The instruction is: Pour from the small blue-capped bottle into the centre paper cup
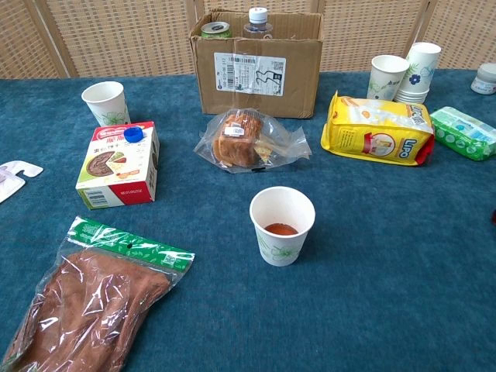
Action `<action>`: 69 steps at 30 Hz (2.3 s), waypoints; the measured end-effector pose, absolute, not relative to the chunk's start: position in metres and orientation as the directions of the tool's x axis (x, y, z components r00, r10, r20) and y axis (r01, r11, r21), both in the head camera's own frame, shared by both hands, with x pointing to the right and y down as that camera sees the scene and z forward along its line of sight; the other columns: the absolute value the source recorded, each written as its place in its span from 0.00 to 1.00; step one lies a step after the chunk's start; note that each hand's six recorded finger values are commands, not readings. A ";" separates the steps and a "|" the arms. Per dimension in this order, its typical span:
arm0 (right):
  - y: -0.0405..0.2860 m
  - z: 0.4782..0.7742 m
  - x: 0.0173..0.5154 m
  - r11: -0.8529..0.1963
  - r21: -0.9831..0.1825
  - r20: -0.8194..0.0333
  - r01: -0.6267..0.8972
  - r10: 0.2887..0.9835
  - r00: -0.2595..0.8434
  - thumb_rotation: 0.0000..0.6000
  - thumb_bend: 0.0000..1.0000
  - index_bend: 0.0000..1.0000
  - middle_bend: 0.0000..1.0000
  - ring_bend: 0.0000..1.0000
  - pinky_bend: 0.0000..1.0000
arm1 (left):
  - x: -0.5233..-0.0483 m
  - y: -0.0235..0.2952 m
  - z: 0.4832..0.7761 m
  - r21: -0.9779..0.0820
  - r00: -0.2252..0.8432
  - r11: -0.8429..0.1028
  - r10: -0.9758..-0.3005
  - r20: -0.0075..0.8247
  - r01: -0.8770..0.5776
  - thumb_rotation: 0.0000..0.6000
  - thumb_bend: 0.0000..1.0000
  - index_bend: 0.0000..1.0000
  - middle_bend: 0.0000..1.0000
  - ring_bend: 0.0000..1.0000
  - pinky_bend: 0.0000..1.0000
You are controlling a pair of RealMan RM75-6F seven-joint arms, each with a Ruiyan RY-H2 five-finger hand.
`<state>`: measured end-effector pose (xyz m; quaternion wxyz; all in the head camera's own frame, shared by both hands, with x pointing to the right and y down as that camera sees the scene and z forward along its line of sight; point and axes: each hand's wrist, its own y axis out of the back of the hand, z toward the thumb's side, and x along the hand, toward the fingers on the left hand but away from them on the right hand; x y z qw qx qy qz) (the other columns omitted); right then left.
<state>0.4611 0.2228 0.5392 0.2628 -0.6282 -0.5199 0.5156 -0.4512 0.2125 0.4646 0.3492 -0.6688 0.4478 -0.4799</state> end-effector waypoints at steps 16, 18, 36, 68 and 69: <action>0.224 0.555 0.461 -0.342 -0.738 -0.424 0.582 0.906 -0.005 1.00 0.00 0.00 0.00 0.00 0.00 | -0.447 0.210 0.469 -0.896 0.148 -0.363 -0.931 0.335 -0.256 1.00 0.25 0.00 0.00 0.00 0.00; 0.224 0.560 0.464 -0.345 -0.705 -0.430 0.620 0.903 0.013 1.00 0.00 0.00 0.00 0.00 0.00 | -0.446 0.209 0.470 -0.897 0.151 -0.362 -0.931 0.333 -0.254 1.00 0.25 0.00 0.00 0.00 0.00; 0.230 0.605 0.474 -0.423 -0.520 -0.472 0.742 0.866 0.162 1.00 0.00 0.00 0.00 0.00 0.00 | -0.440 0.215 0.470 -0.908 0.144 -0.351 -0.935 0.325 -0.228 1.00 0.25 0.00 0.00 0.00 0.00; 0.230 0.654 0.468 -0.533 -0.385 -0.548 0.753 0.789 0.278 1.00 0.00 0.00 0.00 0.00 0.00 | -0.427 0.216 0.481 -0.914 0.118 -0.363 -0.931 0.347 -0.182 1.00 0.25 0.00 0.00 0.00 0.00; 0.230 0.656 0.469 -0.535 -0.385 -0.550 0.752 0.787 0.279 1.00 0.00 0.00 0.00 0.00 0.00 | -0.427 0.216 0.481 -0.914 0.118 -0.363 -0.931 0.347 -0.181 1.00 0.25 0.00 0.00 0.00 0.00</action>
